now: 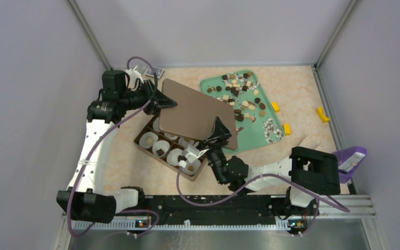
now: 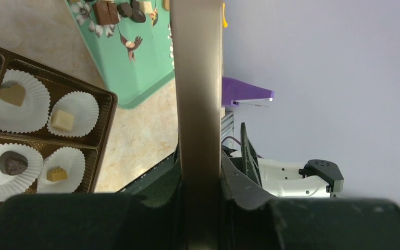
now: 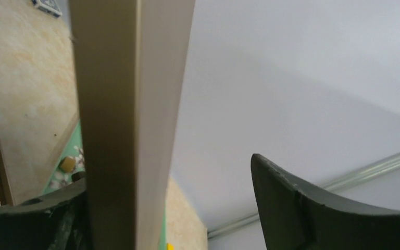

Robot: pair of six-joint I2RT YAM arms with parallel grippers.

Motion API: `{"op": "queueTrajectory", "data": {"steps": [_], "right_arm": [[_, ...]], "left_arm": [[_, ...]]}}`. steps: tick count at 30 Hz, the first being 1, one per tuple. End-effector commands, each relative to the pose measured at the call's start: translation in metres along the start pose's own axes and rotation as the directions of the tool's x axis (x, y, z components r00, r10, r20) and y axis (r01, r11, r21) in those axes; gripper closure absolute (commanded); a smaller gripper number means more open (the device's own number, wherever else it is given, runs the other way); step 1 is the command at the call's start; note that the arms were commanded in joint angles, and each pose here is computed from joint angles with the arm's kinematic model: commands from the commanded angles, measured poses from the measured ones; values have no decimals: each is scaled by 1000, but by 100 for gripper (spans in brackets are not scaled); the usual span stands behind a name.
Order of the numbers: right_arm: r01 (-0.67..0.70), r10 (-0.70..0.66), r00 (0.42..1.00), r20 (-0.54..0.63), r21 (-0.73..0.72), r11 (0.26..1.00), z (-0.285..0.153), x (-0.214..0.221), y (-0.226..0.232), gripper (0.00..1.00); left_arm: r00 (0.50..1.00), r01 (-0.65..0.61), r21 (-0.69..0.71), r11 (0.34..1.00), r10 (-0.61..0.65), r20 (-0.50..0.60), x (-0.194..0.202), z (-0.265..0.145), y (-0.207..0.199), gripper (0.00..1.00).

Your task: Pack the chocolate

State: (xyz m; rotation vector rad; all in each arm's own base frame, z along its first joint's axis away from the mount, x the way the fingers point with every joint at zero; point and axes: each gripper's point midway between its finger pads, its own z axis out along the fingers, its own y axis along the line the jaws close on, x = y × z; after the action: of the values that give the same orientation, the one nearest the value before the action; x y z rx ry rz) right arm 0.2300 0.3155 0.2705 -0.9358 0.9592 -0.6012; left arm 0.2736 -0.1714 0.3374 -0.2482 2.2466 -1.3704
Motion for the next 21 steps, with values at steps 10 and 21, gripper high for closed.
{"op": "queueTrajectory", "data": {"steps": [10,21], "right_arm": [[-206,175,966,-192,-154,966,-28,11,-30,15],[-647,527,759,-383,-540,538,-77,-15,-63,15]], "left_arm": [[959,-235,115,965,211,189,-39,-34,-54,100],[930,-331,131,935,299,217,-47,-49,-51,100]]}}
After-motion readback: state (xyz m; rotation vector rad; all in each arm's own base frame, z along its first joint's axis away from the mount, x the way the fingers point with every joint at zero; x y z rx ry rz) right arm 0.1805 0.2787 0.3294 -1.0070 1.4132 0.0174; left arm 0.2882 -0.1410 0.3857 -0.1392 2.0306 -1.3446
